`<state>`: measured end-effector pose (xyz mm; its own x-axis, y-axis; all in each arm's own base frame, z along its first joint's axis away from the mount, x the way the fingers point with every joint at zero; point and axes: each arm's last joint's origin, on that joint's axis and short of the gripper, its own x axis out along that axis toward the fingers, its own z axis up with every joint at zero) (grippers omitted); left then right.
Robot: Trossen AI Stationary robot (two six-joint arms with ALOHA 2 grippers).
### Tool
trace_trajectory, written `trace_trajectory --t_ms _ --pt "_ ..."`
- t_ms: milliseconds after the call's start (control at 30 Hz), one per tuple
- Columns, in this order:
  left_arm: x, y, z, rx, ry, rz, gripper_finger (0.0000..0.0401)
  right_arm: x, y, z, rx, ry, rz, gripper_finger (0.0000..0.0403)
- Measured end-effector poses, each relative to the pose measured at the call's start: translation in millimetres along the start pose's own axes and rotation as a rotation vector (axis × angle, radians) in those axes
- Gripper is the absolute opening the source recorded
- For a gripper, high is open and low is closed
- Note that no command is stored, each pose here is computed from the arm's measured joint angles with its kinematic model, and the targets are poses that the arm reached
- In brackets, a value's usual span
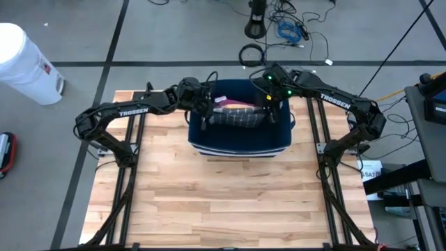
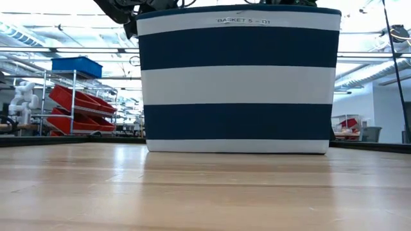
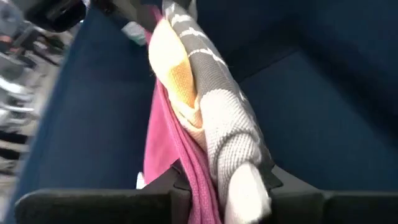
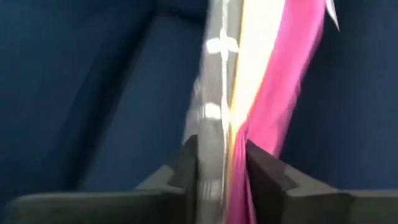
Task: Fold towel
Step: Put the stacked towels into the blue bin
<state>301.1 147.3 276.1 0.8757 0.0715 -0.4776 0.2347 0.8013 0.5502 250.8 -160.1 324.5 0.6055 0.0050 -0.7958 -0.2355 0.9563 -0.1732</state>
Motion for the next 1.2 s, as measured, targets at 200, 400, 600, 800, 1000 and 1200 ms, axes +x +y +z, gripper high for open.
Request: trace_trajectory --t_ms 200,400,600,800,1000,1200 --pt "0 -2 0 -0.055 -0.023 -0.032 0.0076 0 4 -6 0.149 0.056 0.041 0.0187" --pt "1 -3 2 -0.089 -0.030 -0.034 0.0093 -1 4 -6 0.189 0.047 0.044 0.0247" --pt "4 -8 7 -0.128 -0.049 -0.061 0.0146 -1 3 -5 0.184 0.033 0.044 0.0256" --pt "6 -15 15 -0.157 -0.067 -0.088 0.0175 -1 3 -5 0.172 0.027 0.044 0.0249" --pt "-1 -21 28 -0.136 -0.107 -0.099 0.0177 -1 3 -4 0.152 0.023 0.042 0.0249" --pt "-15 -21 45 -0.108 -0.207 -0.101 0.0177 -1 2 -4 0.143 0.004 0.052 0.0249"
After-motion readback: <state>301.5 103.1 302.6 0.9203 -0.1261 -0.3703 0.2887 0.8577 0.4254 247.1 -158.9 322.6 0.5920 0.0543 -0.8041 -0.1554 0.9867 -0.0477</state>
